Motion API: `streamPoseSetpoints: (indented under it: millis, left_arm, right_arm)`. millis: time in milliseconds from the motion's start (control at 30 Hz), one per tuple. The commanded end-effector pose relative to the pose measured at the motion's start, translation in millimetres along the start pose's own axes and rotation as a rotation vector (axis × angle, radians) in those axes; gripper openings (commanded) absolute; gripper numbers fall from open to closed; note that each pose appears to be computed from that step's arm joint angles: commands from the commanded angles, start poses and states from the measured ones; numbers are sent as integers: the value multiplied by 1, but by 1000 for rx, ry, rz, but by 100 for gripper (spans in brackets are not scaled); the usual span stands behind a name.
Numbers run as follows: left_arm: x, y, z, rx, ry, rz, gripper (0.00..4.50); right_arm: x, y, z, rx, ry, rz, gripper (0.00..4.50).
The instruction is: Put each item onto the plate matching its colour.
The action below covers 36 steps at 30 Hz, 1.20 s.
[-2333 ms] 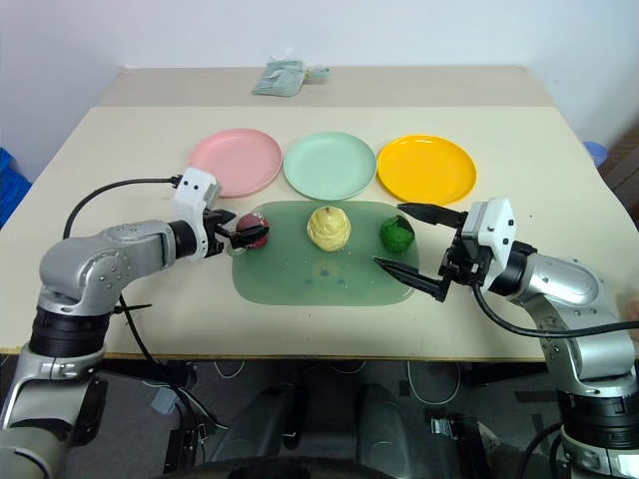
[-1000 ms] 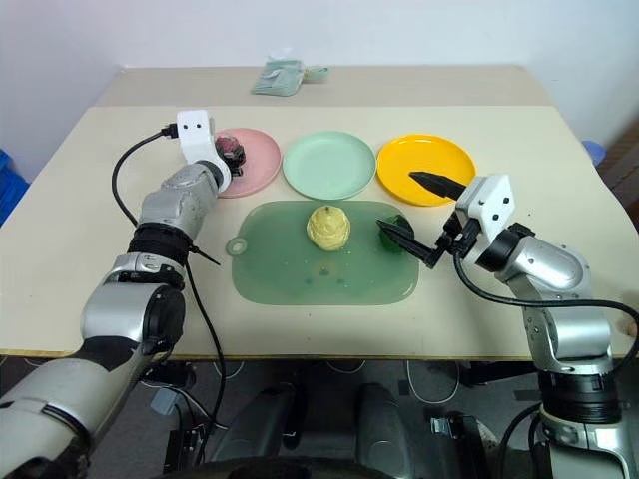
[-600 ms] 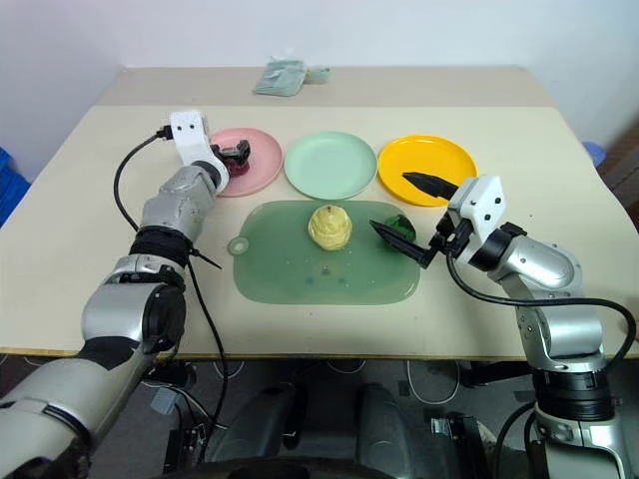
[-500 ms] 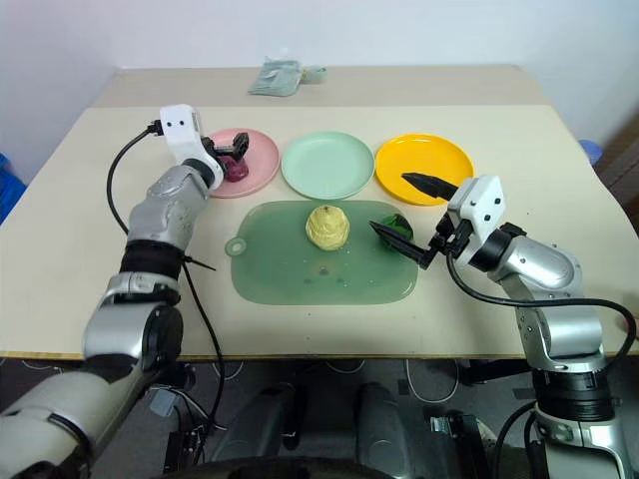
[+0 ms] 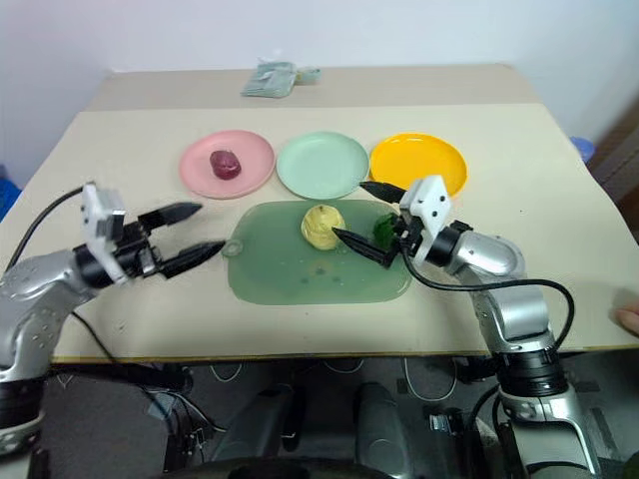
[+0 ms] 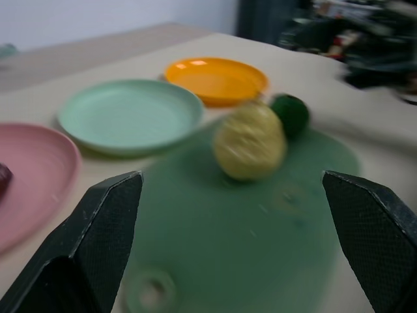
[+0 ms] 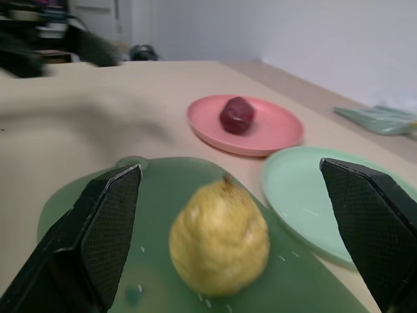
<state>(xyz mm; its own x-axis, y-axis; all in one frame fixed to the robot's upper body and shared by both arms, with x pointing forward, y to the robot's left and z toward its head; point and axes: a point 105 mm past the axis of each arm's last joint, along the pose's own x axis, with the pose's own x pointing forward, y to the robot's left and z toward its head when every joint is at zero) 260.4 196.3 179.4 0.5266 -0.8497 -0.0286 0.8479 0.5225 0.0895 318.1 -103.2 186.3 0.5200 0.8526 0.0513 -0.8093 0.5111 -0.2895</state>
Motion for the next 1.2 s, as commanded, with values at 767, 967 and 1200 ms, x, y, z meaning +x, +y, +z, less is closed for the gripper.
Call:
streamPoseSetpoints:
  millis: [767,967,1200]
  left_arm:
    - [-47,-42,7,124,67,-187,449]
    - [-45,-44,6,121,63,-181,449]
    - [-40,-45,5,121,58,-173,450]
  right_arm:
    - [38,-5,-39,115,134,79,450]
    - [47,-3,-43,127,135,100,450]
    - [51,-8,-44,125,129,83,260]
